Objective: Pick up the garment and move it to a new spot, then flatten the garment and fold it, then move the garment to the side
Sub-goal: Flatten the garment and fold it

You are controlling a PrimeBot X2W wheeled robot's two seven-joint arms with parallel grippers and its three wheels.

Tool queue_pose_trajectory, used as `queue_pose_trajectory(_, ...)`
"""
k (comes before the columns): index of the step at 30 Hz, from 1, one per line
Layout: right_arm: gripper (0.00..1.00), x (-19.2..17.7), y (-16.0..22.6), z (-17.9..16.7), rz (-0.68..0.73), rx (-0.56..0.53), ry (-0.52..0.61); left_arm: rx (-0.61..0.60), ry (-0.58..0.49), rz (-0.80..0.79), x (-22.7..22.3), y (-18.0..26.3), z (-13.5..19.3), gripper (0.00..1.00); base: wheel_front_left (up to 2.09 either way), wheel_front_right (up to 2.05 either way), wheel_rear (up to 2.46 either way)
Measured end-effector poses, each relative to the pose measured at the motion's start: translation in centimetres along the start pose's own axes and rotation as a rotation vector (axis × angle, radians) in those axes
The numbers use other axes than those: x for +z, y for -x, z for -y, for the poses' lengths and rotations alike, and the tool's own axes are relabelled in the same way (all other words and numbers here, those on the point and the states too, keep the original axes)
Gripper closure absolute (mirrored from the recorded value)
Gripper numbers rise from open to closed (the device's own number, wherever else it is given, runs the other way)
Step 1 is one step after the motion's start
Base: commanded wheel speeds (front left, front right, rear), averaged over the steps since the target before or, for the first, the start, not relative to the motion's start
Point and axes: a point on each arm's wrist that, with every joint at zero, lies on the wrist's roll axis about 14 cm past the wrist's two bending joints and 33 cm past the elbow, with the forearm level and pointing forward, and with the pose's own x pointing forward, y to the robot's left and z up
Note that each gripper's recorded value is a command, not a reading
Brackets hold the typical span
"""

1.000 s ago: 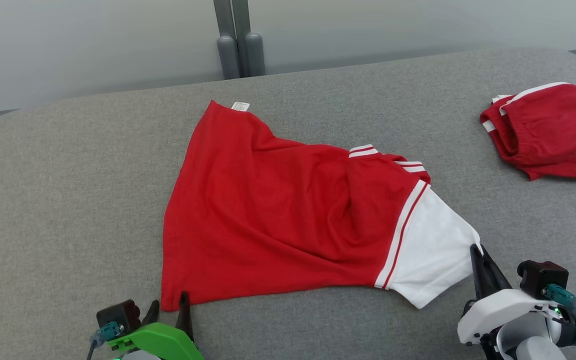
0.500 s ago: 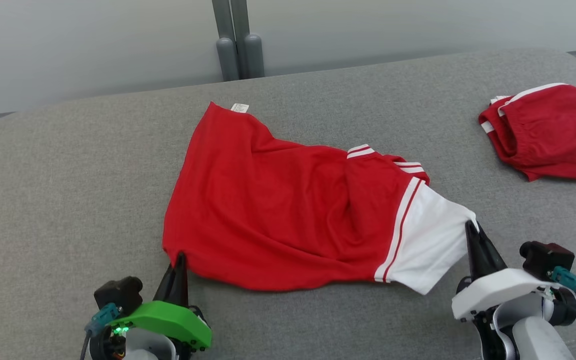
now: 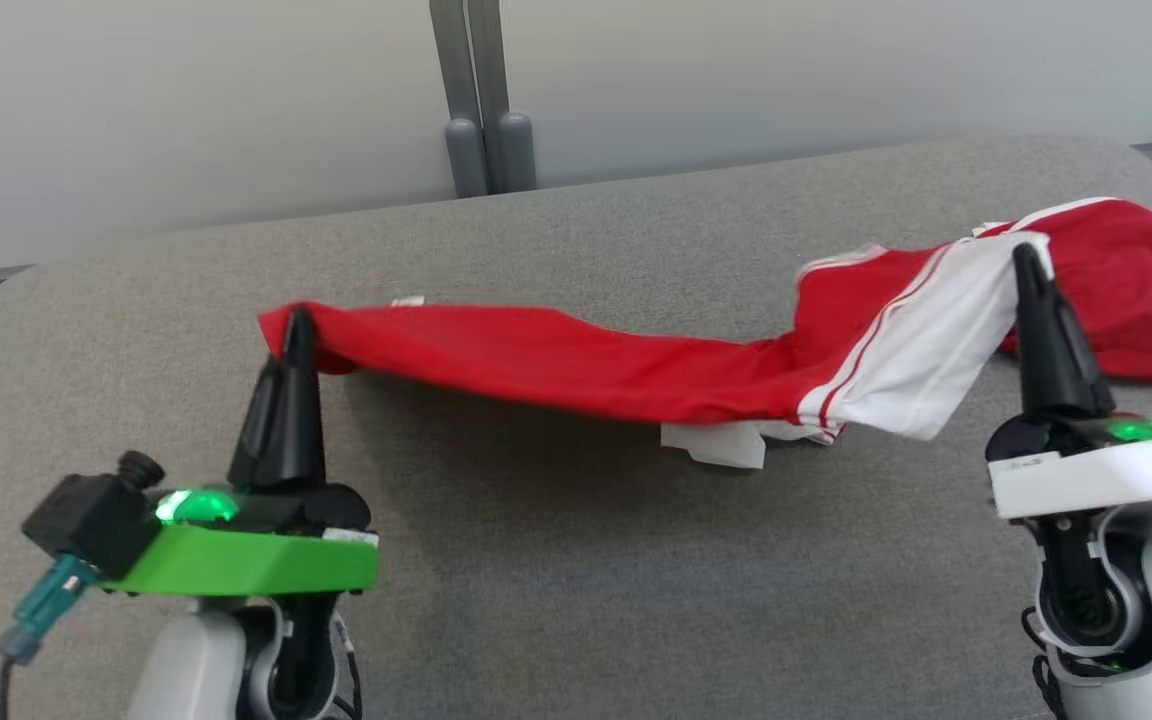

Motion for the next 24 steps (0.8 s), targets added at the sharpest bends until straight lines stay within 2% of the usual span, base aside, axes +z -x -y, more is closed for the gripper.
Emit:
queue_pose_trajectory(7, 1.00, 9.3, 0.6, -4.6, 0.243, 0.155, -0.033, -0.242, -0.026, 0.225, 9.4, -1.0, 7.6, 1.00, 0.00, 0.00, 0.00)
queue_pose_trajectory(15, 1.00, 17.4, 3.1, -8.4, 0.450, 0.273, 0.043, -0.473, -0.097, 0.366, 16.2, -0.1, 14.7, 1.00, 0.00, 0.00, 0.00)
queue_pose_trajectory(19, 1.00, 19.8, 3.8, -9.3, 0.515, 0.297, 0.084, -0.529, -0.139, 0.365, 17.2, -0.5, 16.3, 1.00, 0.00, 0.00, 0.00)
queue_pose_trajectory(24, 1.00, 18.6, 1.8, -8.4, 0.455, 0.266, 0.090, -0.479, -0.166, 0.248, 15.0, -3.5, 14.3, 1.00, 0.00, 0.00, 0.00)
